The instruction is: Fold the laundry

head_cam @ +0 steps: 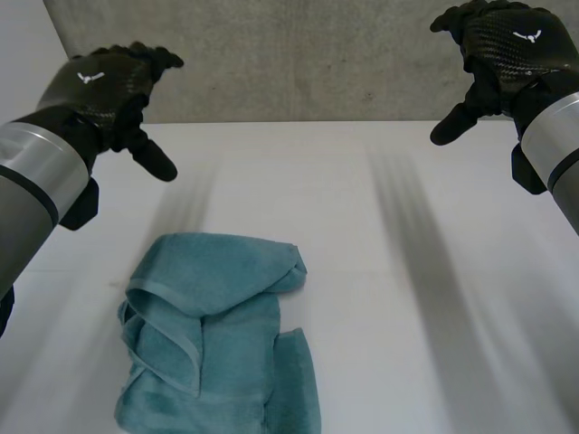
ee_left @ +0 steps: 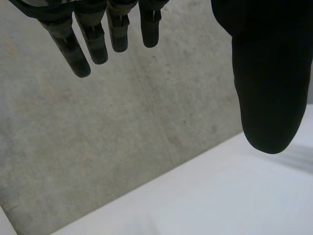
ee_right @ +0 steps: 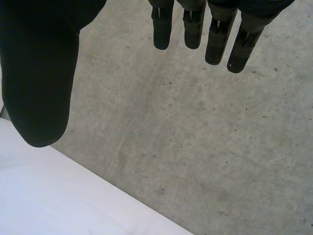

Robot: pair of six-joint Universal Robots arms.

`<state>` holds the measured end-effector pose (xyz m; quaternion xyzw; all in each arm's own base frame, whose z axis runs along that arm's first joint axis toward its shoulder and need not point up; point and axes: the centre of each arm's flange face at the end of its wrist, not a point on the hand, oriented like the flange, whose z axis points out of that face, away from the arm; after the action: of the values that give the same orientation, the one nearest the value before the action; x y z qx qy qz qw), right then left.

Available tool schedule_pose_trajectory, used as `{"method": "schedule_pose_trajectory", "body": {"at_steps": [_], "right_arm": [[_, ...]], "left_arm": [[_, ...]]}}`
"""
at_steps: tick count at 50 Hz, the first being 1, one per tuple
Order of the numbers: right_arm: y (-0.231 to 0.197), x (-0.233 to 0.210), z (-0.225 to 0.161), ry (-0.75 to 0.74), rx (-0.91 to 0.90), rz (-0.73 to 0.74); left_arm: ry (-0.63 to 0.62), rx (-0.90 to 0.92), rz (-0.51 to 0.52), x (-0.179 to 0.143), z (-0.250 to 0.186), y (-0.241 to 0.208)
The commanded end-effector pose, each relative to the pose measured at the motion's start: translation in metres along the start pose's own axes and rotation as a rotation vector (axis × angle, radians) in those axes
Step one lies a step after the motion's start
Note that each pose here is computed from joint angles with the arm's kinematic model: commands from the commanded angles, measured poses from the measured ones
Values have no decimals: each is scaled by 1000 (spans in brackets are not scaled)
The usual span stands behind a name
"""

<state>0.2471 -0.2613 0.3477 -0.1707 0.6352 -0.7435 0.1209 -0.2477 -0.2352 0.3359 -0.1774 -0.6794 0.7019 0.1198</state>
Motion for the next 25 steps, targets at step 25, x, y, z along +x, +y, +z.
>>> {"method": "schedule_pose_trajectory", "body": {"at_steps": [25], "right_arm": [[148,-68,-41,-246,-473,58]], "left_arm": [[37,-468,188,0,-4,130]]}}
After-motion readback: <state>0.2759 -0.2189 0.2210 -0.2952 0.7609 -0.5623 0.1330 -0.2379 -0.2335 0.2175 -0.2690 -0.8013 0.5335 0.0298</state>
